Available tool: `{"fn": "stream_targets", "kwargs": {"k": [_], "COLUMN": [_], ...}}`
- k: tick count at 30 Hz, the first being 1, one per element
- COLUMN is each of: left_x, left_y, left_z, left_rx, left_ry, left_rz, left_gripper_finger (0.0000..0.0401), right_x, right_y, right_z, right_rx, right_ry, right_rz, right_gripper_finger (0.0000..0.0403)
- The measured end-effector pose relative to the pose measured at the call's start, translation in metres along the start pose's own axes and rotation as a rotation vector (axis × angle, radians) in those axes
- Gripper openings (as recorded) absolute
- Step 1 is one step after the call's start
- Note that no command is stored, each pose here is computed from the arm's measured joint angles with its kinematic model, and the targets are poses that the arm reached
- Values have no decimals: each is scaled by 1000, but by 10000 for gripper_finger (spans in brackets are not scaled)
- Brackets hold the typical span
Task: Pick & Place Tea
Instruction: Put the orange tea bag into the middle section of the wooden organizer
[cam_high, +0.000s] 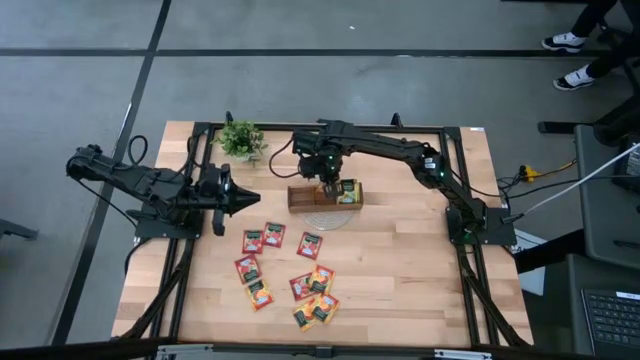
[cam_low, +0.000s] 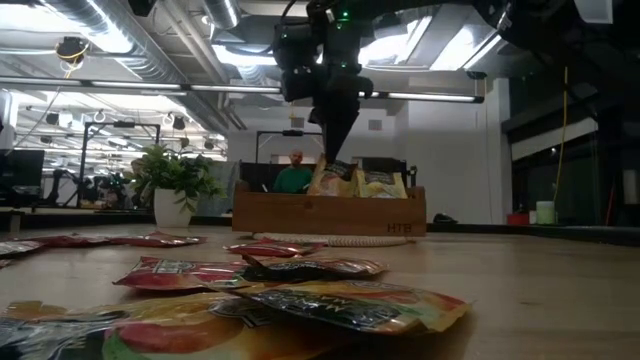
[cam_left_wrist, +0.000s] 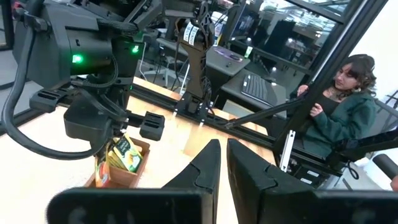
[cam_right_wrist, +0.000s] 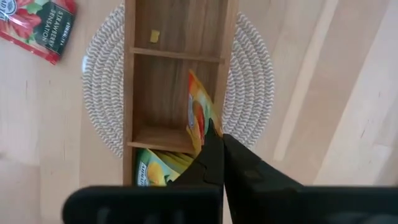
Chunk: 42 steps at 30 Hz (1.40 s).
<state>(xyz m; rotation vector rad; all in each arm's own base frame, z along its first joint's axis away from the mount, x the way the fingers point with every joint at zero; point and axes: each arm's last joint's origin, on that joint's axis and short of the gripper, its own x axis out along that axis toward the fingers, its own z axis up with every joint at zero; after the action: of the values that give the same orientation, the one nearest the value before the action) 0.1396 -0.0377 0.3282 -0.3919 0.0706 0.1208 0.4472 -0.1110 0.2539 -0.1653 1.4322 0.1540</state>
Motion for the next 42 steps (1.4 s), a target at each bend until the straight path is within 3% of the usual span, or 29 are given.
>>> {"fn": "stream_targets", "kwargs": {"k": [10,14,20,32,39,42], "left_x": [0,0,0,0,0,0], "left_y": [0,0,0,0,0,0], "left_z": [0,0,0,0,0,0], "left_rx": [-17,-17,-2,1,1,0], "left_ry": [1,1,1,1,1,5], "left_rz": [-1,-1,-2,-1,-2,-9], "left_gripper_finger": [24,22,24,24,28,28], "right_x": [0,0,-2,-1,-1,0], "right_y": [-2,-2,11,102,154,176], "right_z": [4,4,6,35,44,47], "right_rx": [0,61,155,150,208,249], "right_ry": [-51,-50,-78,-35,-14,-15], "right_rz": [-8,-2,167,224,184,100], "right_gripper_finger": [112,145,158,153,152,152]}}
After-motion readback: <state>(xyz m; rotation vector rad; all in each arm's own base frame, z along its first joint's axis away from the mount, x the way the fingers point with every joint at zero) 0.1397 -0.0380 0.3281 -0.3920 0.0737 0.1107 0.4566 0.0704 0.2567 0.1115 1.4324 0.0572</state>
